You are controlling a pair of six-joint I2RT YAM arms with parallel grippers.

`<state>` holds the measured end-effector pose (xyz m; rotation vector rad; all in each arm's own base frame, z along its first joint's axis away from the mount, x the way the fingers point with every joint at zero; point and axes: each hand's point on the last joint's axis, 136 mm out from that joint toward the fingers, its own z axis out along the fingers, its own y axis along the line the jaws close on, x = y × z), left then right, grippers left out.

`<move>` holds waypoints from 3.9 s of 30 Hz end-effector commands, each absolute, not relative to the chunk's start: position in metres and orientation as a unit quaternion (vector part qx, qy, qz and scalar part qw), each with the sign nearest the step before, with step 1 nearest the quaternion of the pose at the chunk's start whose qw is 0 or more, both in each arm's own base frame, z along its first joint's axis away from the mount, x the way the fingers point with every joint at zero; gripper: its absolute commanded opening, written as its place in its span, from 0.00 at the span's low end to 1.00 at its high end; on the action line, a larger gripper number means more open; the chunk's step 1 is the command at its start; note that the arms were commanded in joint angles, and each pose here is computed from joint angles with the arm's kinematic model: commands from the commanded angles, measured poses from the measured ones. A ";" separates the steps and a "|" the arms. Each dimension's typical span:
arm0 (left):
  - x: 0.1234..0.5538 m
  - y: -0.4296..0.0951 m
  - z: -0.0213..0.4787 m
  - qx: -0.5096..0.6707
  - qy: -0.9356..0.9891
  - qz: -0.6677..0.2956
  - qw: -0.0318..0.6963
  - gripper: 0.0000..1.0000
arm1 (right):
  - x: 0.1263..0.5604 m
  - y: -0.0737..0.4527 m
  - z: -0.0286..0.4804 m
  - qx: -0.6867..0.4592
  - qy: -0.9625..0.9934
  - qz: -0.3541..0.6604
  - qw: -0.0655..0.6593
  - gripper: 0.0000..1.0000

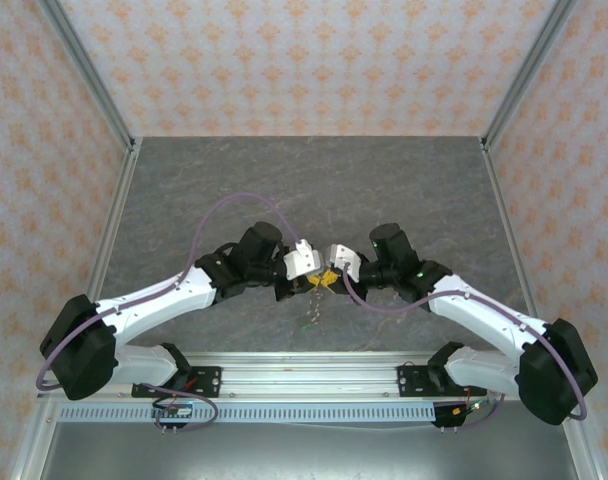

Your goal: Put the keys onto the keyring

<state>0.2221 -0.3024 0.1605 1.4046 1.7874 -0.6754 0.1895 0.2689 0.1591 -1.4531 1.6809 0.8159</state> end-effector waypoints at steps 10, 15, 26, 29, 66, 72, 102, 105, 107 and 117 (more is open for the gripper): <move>0.215 -0.313 0.169 0.573 0.676 -0.281 0.368 0.14 | 0.194 0.280 0.191 -0.572 0.622 0.335 0.418 0.00; 0.213 -0.313 0.166 0.584 0.674 -0.281 0.356 0.00 | 0.201 0.277 0.191 -0.555 0.627 0.323 0.440 0.00; 0.226 -0.310 0.186 0.522 0.674 -0.285 0.438 0.00 | 0.213 0.253 0.144 -0.505 0.695 0.263 0.438 0.16; 0.225 -0.311 0.187 0.522 0.672 -0.291 0.437 0.00 | 0.213 0.250 0.141 -0.501 0.701 0.258 0.437 0.16; 0.220 -0.314 0.188 0.541 0.666 -0.297 0.419 0.00 | 0.202 0.273 0.187 -0.563 0.622 0.300 0.454 0.12; 0.217 -0.316 0.190 0.556 0.656 -0.297 0.415 0.00 | 0.206 0.272 0.177 -0.561 0.636 0.293 0.442 0.07; 0.218 -0.309 0.173 0.564 0.676 -0.270 0.390 0.15 | 0.201 0.273 0.187 -0.557 0.633 0.308 0.440 0.00; 0.219 -0.309 0.168 0.571 0.680 -0.259 0.380 0.15 | 0.199 0.273 0.189 -0.564 0.633 0.309 0.431 0.00; 0.221 -0.311 0.169 0.572 0.679 -0.258 0.381 0.16 | 0.198 0.273 0.190 -0.566 0.633 0.312 0.426 0.00; 0.227 -0.311 0.166 0.570 0.683 -0.245 0.385 0.00 | 0.193 0.276 0.200 -0.571 0.625 0.326 0.421 0.00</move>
